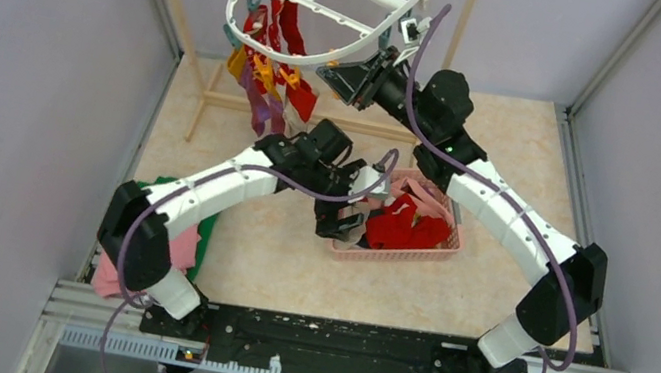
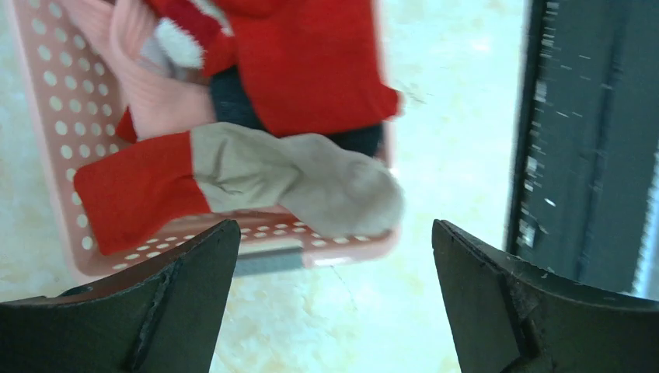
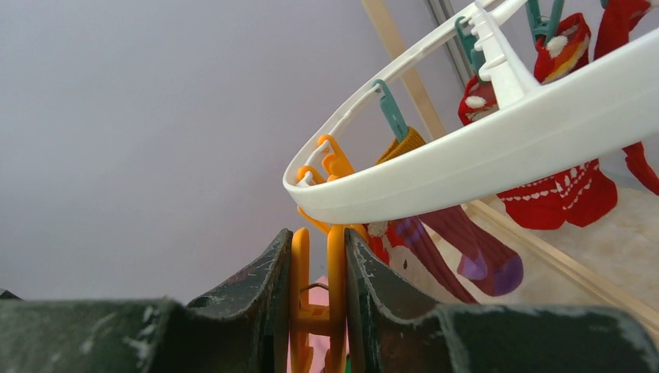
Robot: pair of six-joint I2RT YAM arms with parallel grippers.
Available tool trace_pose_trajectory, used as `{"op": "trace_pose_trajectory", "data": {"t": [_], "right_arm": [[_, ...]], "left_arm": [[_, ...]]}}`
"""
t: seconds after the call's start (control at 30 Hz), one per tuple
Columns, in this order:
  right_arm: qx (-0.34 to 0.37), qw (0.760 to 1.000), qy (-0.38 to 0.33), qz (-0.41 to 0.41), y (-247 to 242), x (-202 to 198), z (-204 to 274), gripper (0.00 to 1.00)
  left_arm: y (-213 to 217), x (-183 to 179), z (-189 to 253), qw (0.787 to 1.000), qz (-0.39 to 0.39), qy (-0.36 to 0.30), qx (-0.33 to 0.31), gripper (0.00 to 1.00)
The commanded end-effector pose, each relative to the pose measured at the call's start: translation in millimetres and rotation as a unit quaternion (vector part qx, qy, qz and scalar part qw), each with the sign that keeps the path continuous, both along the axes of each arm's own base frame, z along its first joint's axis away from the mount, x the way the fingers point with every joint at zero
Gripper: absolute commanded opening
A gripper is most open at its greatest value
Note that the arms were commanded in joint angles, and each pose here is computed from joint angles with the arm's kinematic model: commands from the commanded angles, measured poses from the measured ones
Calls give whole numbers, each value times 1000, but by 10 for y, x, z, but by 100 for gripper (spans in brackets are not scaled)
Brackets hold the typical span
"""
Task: Remove the socks clipped to the hanger
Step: Remove the sock from the hanger.
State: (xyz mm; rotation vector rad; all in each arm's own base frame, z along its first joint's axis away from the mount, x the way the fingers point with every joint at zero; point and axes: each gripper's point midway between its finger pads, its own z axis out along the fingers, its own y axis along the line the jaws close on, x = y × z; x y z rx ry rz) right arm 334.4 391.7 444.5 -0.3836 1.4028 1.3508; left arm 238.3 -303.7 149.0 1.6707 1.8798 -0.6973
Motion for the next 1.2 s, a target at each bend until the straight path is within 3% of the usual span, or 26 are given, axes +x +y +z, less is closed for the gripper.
{"op": "trace_pose_trajectory", "data": {"t": [0.0,0.27,0.43,0.63,0.97,1.17], "right_arm": [[26,999,-41,0,-216,-194,357,0],[22,999,-44,-10,-290,-186,361,0],[18,999,-48,-16,-344,-204,367,0],[11,999,-47,-22,-418,-233,334,0],[10,999,-47,-15,-446,-294,342,5],[-4,999,-41,8,-382,-324,184,20]], "left_arm": [[233,-594,388,995,-96,36,-17,99],[587,-770,853,997,-70,-20,-31,99],[855,-377,1255,991,49,-93,-79,99],[1518,270,1653,959,212,-122,-140,99],[1671,670,1951,916,307,-94,-242,98],[1526,760,1996,907,293,-68,-295,91]]}}
